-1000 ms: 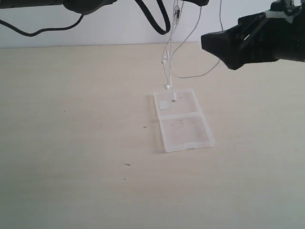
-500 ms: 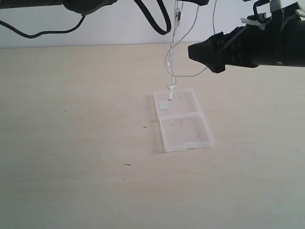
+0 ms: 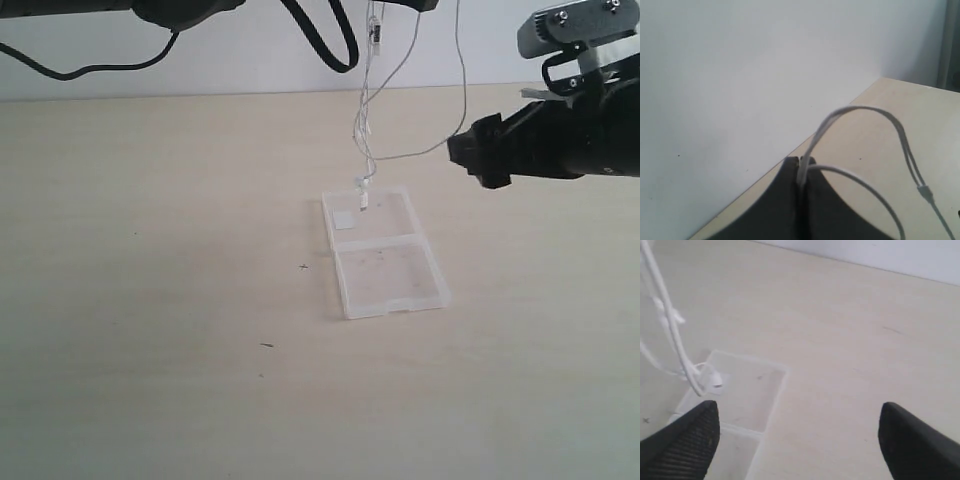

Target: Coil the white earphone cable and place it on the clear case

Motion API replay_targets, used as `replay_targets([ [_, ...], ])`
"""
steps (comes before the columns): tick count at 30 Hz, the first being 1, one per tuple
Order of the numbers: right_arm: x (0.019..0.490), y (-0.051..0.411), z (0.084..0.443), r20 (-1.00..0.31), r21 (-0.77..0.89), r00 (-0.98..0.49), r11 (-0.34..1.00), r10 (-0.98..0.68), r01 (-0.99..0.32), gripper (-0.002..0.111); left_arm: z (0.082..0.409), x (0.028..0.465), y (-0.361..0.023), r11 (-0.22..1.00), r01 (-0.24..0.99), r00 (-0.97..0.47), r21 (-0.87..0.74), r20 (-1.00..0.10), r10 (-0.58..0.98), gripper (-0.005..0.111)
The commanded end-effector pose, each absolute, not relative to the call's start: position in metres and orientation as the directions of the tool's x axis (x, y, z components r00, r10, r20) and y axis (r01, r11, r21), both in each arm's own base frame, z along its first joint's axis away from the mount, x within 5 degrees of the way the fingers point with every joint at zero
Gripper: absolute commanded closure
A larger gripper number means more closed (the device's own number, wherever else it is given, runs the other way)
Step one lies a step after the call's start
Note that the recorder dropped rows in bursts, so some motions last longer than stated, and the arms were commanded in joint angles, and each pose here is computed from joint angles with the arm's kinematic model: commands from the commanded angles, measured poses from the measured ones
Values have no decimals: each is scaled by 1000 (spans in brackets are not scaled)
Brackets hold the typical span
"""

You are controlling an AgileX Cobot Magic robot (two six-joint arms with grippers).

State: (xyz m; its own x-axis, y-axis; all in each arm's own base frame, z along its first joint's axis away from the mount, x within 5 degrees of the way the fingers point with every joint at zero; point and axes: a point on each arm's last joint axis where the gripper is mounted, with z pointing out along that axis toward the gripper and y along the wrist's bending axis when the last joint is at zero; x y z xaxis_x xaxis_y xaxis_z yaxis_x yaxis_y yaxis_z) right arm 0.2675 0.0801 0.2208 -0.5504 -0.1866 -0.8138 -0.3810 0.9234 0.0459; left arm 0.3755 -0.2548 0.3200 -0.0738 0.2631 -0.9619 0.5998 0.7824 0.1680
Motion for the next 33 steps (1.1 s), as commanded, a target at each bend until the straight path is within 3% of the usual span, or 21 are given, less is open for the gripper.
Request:
replay_targets([
  [1,275,69,228,-822,54,-558,959,-115,-277,27,323,375,-252,791,592,-84,152,-965,248,107],
  [4,284,46,238,-828,40,-560,997,0,-60,27,322,376,-252,795,589,-94,146,-964,247,107],
  [6,287,26,243,-840,87,-515,979,173,187,27,322,376,-252,795,589,-96,144,-965,246,107],
  [7,285,11,248,-896,95,-381,935,230,342,27,323,376,-252,795,589,-96,141,-965,243,107],
  [8,278,5,250,-933,134,-262,914,246,383,27,323,376,-252,795,589,-96,141,-965,243,107],
  [9,274,4,249,-947,142,-221,918,235,370,27,323,376,-252,795,589,-96,141,-965,243,107],
  [13,255,24,232,-985,103,-133,993,111,60,27,325,375,-253,790,597,-76,140,-970,229,107],
  [16,242,42,222,-995,50,-90,985,35,-165,27,325,375,-254,789,598,-73,139,-971,227,107],
  [18,233,47,217,-995,75,-84,968,56,-239,27,324,375,-253,791,596,-79,140,-970,231,107],
  [25,231,49,216,-961,270,-127,932,246,-241,27,324,375,-253,791,596,-78,140,-970,230,107],
  [29,233,43,217,-962,268,-111,946,251,-182,27,325,375,-253,790,597,-75,140,-971,228,107],
  [33,234,40,204,-959,224,-203,967,196,-124,27,325,375,-253,790,597,-76,140,-970,229,107],
])
